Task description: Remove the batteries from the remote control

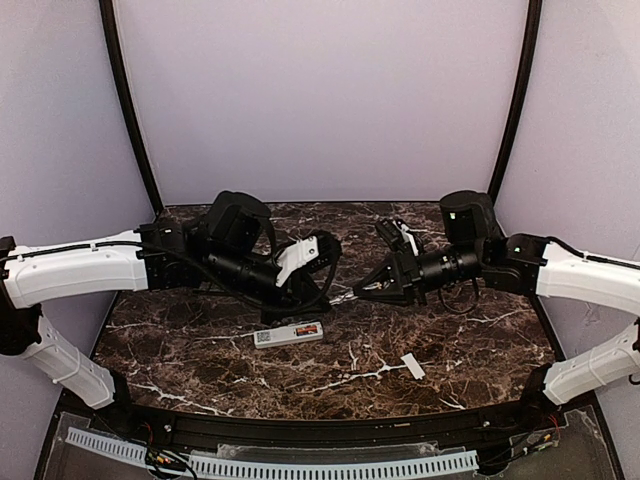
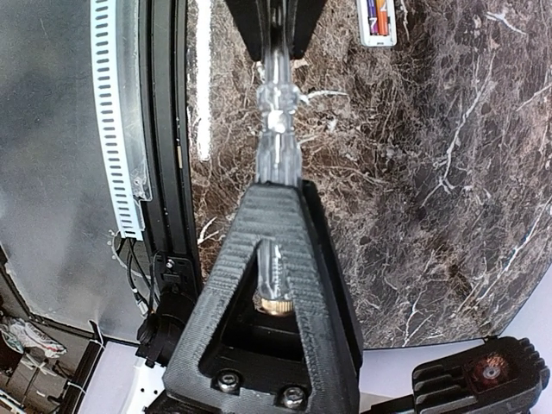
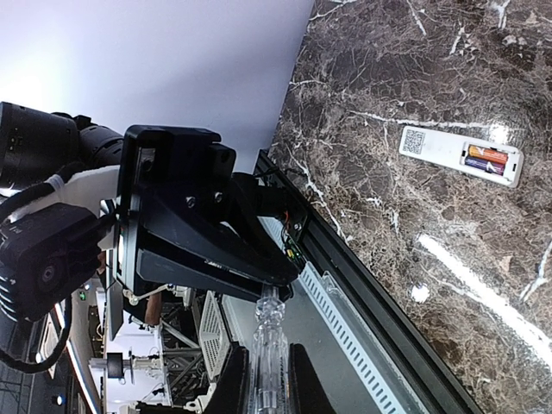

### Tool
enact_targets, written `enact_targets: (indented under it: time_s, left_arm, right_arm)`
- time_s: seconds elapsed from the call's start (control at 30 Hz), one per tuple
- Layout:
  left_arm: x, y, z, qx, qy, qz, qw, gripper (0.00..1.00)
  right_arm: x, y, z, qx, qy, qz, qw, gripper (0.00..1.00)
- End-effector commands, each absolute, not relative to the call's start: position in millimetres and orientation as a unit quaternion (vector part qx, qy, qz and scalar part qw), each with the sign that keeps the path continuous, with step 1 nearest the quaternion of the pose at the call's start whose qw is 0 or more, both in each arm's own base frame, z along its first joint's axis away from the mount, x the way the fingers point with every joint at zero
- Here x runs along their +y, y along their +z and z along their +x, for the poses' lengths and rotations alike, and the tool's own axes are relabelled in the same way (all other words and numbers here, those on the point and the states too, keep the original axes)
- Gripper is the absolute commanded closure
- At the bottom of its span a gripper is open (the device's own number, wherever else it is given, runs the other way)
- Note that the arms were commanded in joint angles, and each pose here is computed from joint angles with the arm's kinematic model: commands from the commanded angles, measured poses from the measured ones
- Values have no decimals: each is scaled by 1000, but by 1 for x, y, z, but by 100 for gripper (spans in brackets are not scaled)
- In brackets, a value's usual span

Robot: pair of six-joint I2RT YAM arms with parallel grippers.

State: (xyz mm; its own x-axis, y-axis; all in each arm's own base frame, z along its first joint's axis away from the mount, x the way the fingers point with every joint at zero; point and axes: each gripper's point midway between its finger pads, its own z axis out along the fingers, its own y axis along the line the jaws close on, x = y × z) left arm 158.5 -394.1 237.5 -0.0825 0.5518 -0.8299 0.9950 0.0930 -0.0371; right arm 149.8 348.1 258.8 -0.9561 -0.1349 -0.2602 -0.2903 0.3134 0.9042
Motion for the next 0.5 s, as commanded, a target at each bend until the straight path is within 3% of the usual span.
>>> enact_targets:
  time_s: [0.0,0.1,0.17,0.27,0.47]
  left_arm:
    - [-393,241,153,655,-338,588,332,100]
    - [-392,243,153,655,-338,588,334,100]
    - [-392,243,153,654,-338,588,335,100]
    - [-392,244,153,654,-339,588,335,100]
    - [-393,242,151,653,-342,590,329,100]
  right_arm:
    - [349,266,145,796,584,-142,69,82]
    - [348,266,144,799,580,-145,66,60]
    - [348,265,143,801,577,-145,63,51]
    - [349,263,142,805,573,-149,53,46]
    - [353,257,142,810,565,-151,40,45]
